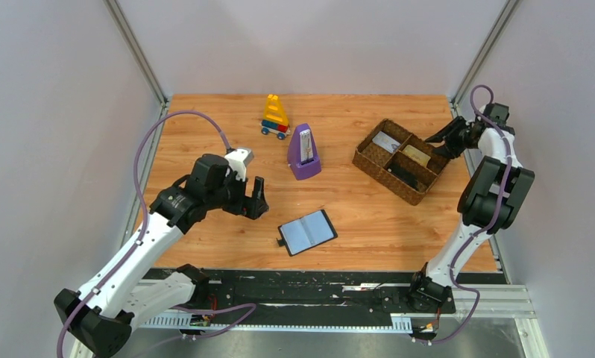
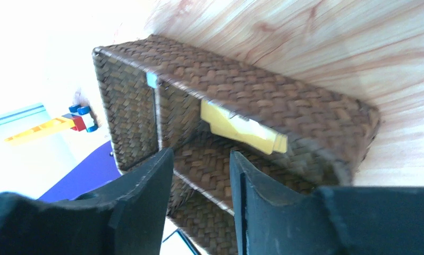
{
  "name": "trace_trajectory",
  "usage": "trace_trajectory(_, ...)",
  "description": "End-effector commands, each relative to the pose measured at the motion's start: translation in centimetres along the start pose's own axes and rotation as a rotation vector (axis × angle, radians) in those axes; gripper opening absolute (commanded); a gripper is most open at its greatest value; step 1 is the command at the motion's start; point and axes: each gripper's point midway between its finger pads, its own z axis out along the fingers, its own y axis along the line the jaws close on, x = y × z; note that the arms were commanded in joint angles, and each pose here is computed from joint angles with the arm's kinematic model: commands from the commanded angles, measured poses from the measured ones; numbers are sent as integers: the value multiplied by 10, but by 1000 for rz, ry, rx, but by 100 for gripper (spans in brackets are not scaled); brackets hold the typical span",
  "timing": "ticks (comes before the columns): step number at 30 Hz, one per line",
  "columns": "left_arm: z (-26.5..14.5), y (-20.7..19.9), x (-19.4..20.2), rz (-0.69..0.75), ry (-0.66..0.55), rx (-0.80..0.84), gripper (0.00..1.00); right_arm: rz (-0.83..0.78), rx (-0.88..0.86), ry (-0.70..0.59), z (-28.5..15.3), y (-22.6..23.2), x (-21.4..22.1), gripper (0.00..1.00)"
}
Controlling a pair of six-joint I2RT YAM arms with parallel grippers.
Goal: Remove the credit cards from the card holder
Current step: Place the credit card in the storage box, then reset both arms
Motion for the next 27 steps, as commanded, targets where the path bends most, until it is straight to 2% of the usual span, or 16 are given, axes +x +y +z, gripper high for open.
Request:
trace_trajectory(1, -8, -8, -11, 21, -51, 36, 100, -116, -47, -54, -39, 62, 8, 47)
trace_trajectory(7, -21, -24, -22, -19, -96, 104, 100, -340, -101, -64, -73, 122, 77, 60)
trace_trajectory(11, -31, -35, -33, -40, -146, 151, 100, -495, -140, -47, -90, 154, 144, 78)
trace_trajectory(12, -32, -37, -36, -49, -157, 156, 100, -549, -163, -30, -92, 163, 169, 84)
trace_trajectory(13, -35, -39, -39, -51, -168, 165, 100, -607, -189, -14, -93, 171, 192, 95)
trace_trajectory(14, -37, -40, -40, -54, -175, 170, 100, -664, -211, -9, -97, 179, 212, 99)
trace_trajectory(17, -44, -43, -47, -57, -201, 177, 100, -774, -248, 7, -110, 189, 260, 100)
trace_trajectory(20, -50, -44, -52, -62, -225, 172, 100, -801, -317, 32, -128, 196, 296, 100)
trace_trajectory(23, -60, -46, -59, -72, -267, 180, 100, -778, -373, 37, -145, 198, 312, 100)
trace_trajectory(27, -73, -51, -64, -75, -330, 209, 100, -728, -397, -30, -166, 190, 309, 100)
